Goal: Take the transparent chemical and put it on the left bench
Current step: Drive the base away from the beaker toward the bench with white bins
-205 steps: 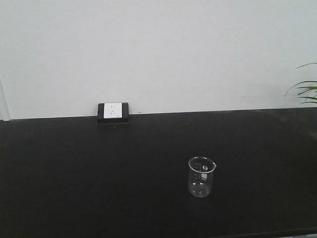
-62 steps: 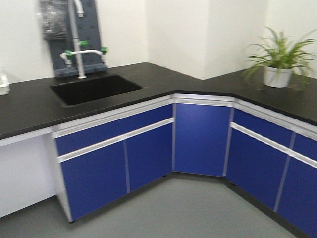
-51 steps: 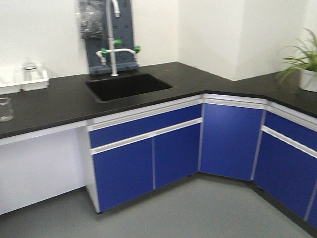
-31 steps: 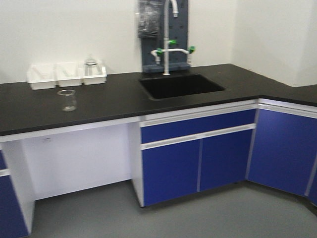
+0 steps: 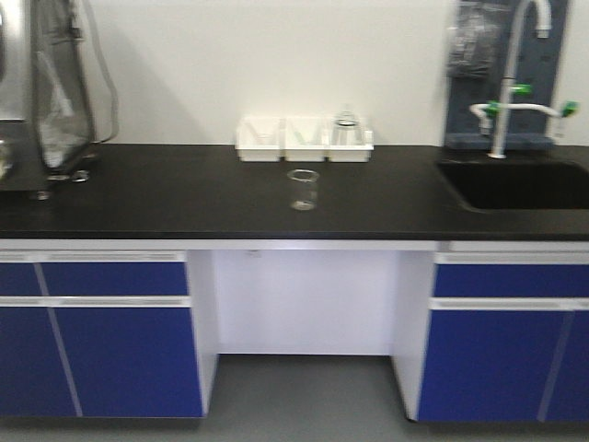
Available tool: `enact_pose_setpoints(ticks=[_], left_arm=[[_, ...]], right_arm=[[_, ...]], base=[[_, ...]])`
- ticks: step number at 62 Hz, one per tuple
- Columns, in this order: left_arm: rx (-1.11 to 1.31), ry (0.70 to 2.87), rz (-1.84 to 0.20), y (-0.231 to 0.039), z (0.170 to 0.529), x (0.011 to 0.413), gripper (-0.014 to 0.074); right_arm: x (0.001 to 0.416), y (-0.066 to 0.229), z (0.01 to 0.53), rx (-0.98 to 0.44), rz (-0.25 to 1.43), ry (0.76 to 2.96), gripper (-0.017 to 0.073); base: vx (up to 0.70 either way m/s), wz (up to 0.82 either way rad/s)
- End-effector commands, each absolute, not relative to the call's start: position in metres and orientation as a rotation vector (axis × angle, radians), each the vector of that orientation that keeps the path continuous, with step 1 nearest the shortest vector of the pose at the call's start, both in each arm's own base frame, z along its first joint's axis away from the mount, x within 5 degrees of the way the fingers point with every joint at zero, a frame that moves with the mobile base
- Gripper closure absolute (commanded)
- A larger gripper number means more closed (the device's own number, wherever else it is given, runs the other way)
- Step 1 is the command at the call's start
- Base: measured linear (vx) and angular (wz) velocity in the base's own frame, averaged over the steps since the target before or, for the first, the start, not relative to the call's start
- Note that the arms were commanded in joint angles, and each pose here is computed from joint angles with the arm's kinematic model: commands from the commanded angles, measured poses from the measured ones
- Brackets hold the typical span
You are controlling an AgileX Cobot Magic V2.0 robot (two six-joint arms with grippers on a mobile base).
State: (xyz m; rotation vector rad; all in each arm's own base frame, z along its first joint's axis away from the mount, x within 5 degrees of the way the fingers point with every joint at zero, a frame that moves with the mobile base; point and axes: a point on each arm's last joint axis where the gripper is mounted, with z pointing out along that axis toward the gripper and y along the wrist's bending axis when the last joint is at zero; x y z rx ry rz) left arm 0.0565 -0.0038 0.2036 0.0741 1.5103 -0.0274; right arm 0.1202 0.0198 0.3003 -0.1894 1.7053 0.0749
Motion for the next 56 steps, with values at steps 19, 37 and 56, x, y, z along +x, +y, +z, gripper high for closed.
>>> enact_pose_setpoints(ticks=[19, 37, 56], left_arm=[[0.064, 1.429, -0.035, -0.0036, 0.2063, 0.055, 0.0597], [0.064, 1.429, -0.035, -0.0036, 0.2063, 0.055, 0.0597], [0.064, 1.429, -0.035, -0.0036, 0.2063, 0.055, 0.0597]], right_arm=[[0.1207, 0.0205, 0.3185, -0.194, 0.072, 1.591, 0.0559], [0.1207, 0.0205, 0.3184, -0.194, 0.072, 1.593, 0.0559], [0.1207, 0.0205, 0.3184, -0.194, 0.072, 1.593, 0.0559]], base=[[0.29, 0.49], [0.37, 0.13], [0.42, -0.05]])
